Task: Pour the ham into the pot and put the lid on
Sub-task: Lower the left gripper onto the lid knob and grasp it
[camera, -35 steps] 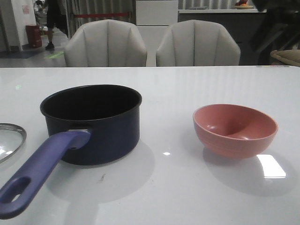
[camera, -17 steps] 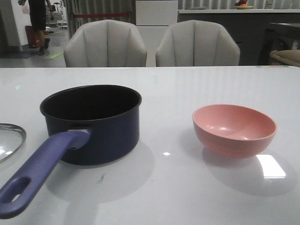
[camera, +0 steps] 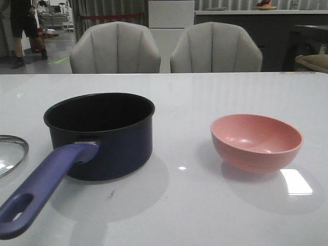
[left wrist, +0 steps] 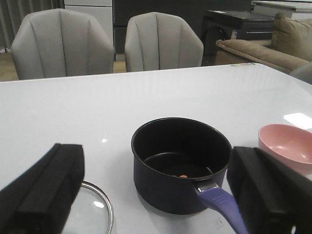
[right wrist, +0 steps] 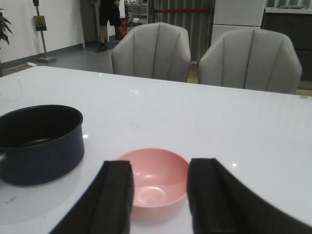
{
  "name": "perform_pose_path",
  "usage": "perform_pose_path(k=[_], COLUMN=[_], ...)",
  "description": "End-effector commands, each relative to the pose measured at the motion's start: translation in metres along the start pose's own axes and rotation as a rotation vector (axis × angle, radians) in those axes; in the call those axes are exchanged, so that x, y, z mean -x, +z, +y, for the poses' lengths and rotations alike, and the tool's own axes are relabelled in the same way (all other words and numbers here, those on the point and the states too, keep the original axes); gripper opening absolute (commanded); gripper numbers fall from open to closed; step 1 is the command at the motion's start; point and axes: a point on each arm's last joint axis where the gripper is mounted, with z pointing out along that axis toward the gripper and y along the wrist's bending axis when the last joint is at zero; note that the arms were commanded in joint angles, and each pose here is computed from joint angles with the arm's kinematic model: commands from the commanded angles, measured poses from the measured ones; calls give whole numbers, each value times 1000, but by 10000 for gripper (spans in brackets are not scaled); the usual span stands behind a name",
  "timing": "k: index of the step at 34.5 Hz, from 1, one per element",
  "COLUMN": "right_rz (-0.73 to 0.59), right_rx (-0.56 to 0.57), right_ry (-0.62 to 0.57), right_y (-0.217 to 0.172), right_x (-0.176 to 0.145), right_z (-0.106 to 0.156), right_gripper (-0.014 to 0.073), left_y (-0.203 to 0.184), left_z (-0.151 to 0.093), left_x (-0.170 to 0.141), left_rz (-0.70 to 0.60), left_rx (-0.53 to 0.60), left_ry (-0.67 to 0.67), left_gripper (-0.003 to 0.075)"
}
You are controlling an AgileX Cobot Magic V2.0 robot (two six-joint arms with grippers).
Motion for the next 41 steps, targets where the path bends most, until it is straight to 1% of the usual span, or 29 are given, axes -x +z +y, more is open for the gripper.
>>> perform_pose_path(k=[1, 3, 4, 7, 15, 18, 21, 24, 25, 29, 33, 37, 41], right_rz=[-81, -56, -48, -43, -45, -45, -45, -44, -44, -44, -44, -44, -43], right_rx=[-15, -7, -5, -3, -4, -4, 0, 12, 12, 12, 12, 12, 13], right_ry=[-6, -6, -6, -6, -6, -6, -6, -6, -6, -6, -6, -6, -6], right_y=[-1, -1, -1, -1, -1, -1, -1, -1, -1, -1, -1, -1, -1], right_x=[14, 11, 11, 10, 10, 10, 10, 10, 10, 10, 10, 10, 10], right_z=[-1, 0, 0, 0, 0, 0, 0, 1, 1, 1, 1, 1, 1], right_gripper=[274, 158, 122, 165, 164, 164, 164, 162, 162, 162, 162, 162, 162], left_y=[-1, -1, -1, -1, 0, 4, 13, 25, 30, 49, 70, 93, 122], left_z=[-1, -1, -1, -1, -1, -2, -2, -2, -1, 5, 18, 36, 56], left_x=[14, 14, 14, 14, 12, 15, 20, 31, 33, 45, 55, 60, 54], left_rz=[-85, -85, -85, -85, -58, -17, 55, 97, 116, 159, 212, 311, 464], left_rx=[-6, -6, -6, -6, -9, -10, -11, 5, 17, 73, 156, 248, 309], left_ry=[-9, -9, -9, -9, -18, -18, -22, -76, -101, -113, -134, -216, -320], left_gripper=[617, 617, 617, 617, 617, 617, 620, 641, 652, 685, 685, 678, 678])
